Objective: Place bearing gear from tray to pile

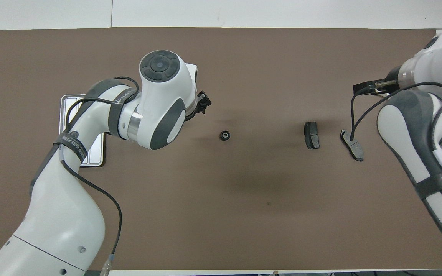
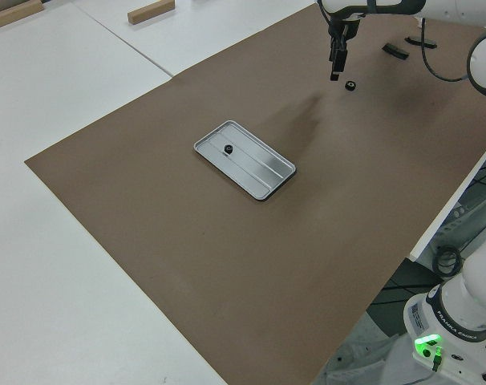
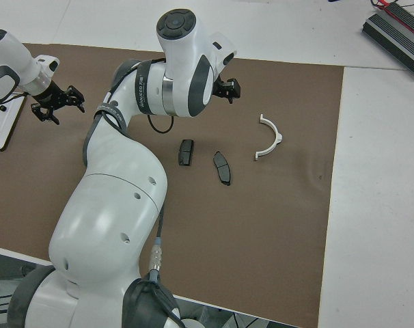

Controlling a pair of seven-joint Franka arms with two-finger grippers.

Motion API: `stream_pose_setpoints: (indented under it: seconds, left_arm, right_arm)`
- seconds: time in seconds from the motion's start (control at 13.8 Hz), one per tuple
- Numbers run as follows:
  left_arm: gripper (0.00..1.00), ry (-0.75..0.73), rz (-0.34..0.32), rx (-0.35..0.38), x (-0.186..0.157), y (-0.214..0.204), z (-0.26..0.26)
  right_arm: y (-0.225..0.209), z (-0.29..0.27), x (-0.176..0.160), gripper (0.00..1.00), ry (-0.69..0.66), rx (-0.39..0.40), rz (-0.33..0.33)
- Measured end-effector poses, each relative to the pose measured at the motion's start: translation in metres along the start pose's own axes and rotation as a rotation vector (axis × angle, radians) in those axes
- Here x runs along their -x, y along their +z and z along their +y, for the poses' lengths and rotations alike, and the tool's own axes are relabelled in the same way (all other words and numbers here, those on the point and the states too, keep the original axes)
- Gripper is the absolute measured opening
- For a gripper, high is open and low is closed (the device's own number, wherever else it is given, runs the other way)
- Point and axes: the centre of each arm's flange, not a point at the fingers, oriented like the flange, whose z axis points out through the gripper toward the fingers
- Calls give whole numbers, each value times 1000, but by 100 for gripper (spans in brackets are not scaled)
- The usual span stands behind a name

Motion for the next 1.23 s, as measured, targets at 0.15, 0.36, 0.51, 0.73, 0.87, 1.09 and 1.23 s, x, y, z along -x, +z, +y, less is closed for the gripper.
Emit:
stream_pose_setpoints:
  seconds: [0.15, 0.36, 0.51, 0.73, 0.87, 1.09, 1.23]
  left_arm:
    - [100, 65, -22, -25, -37, 5, -46]
    - [100, 183, -55, -21, -113, 0, -148]
    - [100, 246, -56, 0, -157, -5, -206]
    - [91, 318, 0, 25, -192, 1, -251]
    - [84, 367, 51, -23, -194, 12, -254]
    - [72, 393, 96, -33, -200, 17, -257]
    - [70, 396, 107, -30, -208, 21, -265]
  right_arm:
    - [9, -47, -8, 100, 9, -12, 7]
    - [19, -145, -10, 100, 65, -36, -3]
    - [24, -207, -1, 100, 91, -48, -13]
    - [28, -258, 13, 100, 102, -54, -29]
    - [36, -296, 29, 100, 103, -49, -58]
    - [56, -337, 52, 100, 72, -29, -111]
    - [69, -351, 60, 100, 53, -20, -130]
